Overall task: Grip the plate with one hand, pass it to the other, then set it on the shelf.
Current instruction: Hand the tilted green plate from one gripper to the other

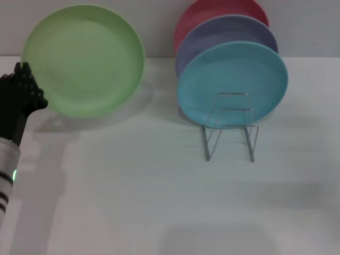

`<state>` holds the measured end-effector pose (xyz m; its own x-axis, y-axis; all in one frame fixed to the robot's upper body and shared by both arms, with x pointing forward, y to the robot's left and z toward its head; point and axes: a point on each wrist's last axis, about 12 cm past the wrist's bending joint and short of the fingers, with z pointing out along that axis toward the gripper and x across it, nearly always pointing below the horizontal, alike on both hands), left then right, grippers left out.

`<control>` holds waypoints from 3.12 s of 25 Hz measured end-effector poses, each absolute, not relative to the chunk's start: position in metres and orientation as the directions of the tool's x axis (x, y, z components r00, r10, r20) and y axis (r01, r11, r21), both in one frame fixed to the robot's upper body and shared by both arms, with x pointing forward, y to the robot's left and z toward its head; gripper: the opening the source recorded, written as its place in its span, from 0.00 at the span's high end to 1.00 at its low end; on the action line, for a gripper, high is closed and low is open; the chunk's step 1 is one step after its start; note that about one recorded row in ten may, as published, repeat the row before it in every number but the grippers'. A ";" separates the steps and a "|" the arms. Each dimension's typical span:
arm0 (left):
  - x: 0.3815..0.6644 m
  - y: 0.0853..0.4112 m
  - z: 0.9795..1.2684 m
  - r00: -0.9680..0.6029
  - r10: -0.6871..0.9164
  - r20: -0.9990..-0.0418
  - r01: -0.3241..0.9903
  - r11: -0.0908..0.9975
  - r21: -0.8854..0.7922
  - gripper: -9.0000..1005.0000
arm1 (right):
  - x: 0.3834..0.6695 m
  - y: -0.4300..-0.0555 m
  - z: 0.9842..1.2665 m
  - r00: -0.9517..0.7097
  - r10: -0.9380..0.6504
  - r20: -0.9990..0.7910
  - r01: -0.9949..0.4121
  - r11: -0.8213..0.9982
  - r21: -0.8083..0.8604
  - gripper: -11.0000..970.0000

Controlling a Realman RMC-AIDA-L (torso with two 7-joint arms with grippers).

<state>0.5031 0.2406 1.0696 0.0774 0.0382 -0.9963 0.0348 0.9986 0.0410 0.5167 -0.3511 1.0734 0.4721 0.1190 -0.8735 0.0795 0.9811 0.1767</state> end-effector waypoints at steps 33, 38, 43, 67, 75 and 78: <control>0.435 0.234 1.025 0.166 -0.064 -0.984 0.221 0.975 -0.026 0.96 | 0.455 -0.265 1.040 0.319 0.240 -0.917 -0.406 0.909 0.096 0.38; 0.435 0.232 1.025 0.181 -0.013 -0.983 0.217 0.976 0.027 0.96 | 0.456 -0.243 1.039 0.288 0.246 -0.926 -0.474 0.876 0.085 0.38; 0.442 0.225 1.029 0.206 0.035 -0.978 0.218 0.973 0.081 0.96 | 0.459 -0.224 1.038 0.243 0.251 -0.937 -0.560 0.825 0.076 0.38; 0.424 0.214 1.026 0.173 0.134 -0.976 0.122 0.980 0.157 0.96 | 0.479 -0.168 1.028 0.009 0.235 -0.972 -0.629 0.757 0.177 0.38; 0.415 0.202 1.027 0.134 0.187 -0.973 0.051 0.979 0.195 0.96 | 0.493 -0.156 1.028 -0.042 0.186 -0.982 -0.645 0.745 0.169 0.38; 0.415 0.200 1.028 0.115 0.203 -0.973 0.027 0.978 0.207 0.96 | 0.495 -0.153 1.027 -0.057 0.179 -0.982 -0.644 0.745 0.173 0.38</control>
